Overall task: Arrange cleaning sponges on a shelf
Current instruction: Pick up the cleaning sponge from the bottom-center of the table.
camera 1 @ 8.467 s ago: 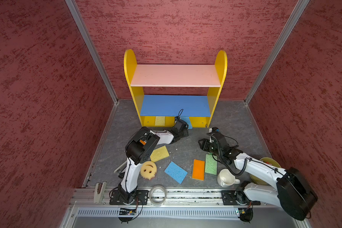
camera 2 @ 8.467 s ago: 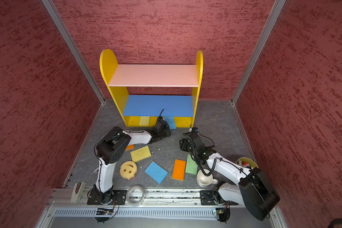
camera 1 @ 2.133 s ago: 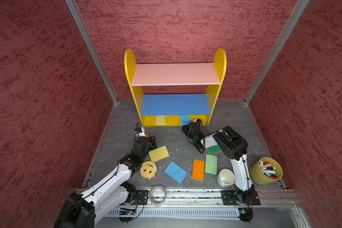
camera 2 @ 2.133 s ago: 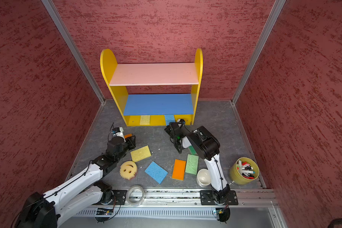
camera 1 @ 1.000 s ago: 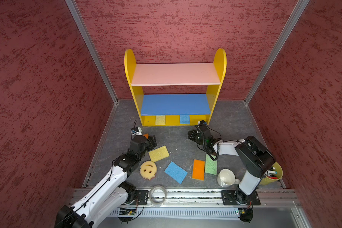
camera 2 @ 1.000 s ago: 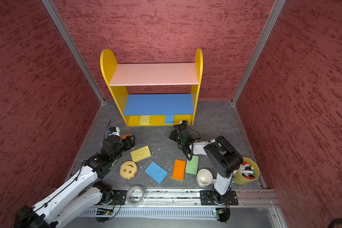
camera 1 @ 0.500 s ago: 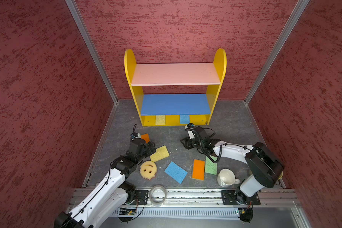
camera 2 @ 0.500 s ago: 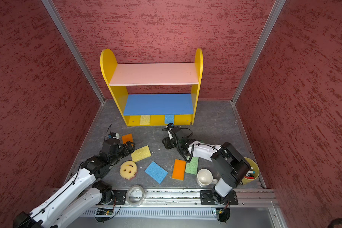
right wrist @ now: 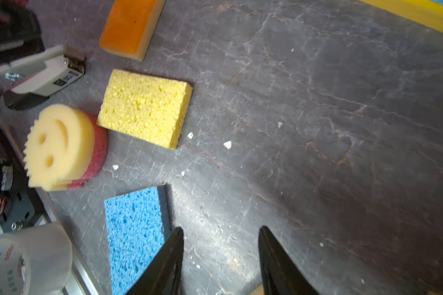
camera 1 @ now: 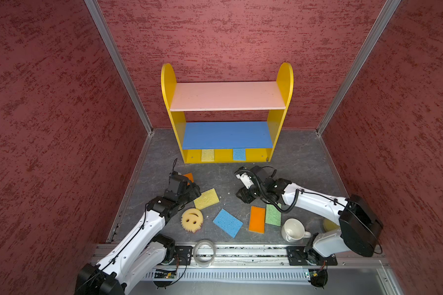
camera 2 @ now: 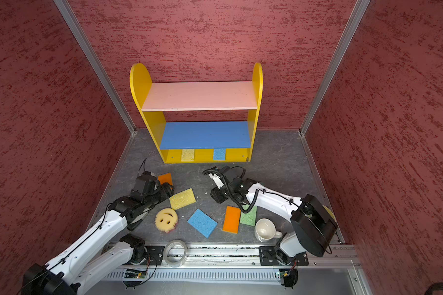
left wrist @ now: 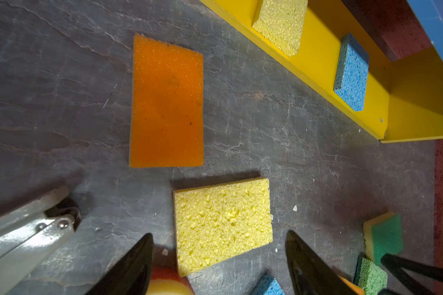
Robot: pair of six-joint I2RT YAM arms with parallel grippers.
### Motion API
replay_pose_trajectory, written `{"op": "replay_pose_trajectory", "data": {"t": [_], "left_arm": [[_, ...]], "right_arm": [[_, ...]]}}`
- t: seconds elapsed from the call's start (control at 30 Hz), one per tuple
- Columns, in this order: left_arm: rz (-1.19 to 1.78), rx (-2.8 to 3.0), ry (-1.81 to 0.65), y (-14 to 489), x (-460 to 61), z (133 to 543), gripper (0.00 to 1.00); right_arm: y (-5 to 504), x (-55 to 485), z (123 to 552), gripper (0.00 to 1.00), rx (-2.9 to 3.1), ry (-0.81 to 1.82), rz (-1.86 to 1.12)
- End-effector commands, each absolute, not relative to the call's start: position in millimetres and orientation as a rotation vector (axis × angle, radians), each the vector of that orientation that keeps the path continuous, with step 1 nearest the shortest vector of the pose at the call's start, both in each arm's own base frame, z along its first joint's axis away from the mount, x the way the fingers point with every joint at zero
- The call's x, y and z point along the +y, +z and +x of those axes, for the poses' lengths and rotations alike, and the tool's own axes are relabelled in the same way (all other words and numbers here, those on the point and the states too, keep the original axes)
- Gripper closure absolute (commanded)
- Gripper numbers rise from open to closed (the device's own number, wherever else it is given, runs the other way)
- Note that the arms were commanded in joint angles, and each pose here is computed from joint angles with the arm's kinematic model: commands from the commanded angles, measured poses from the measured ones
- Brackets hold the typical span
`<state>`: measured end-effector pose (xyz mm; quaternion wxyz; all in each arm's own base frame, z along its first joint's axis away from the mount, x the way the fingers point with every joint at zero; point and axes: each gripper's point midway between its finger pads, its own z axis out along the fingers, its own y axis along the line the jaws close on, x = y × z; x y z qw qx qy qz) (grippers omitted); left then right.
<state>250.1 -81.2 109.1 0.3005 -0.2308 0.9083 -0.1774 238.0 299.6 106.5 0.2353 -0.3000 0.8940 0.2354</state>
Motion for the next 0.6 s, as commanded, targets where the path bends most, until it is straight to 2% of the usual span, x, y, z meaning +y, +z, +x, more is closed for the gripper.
{"op": "replay_pose_trajectory", "data": {"t": [0.0, 0.4, 0.57], "left_arm": [[-0.631, 2.357, -0.537, 122.9, -81.8, 266.2, 0.2], [-0.615, 2.354, -0.608, 123.5, -92.1, 289.7, 0.2], [-0.615, 2.363, -0.623, 118.8, -94.6, 289.2, 0.2]], "right_arm": [[113.0, 297.0, 214.3, 0.47, 2.488, 0.636, -0.898], [84.3, 328.1, 166.6, 0.5, 2.562, 0.762, -1.056], [74.0, 337.8, 153.8, 0.54, 2.585, 0.835, -1.107]]}}
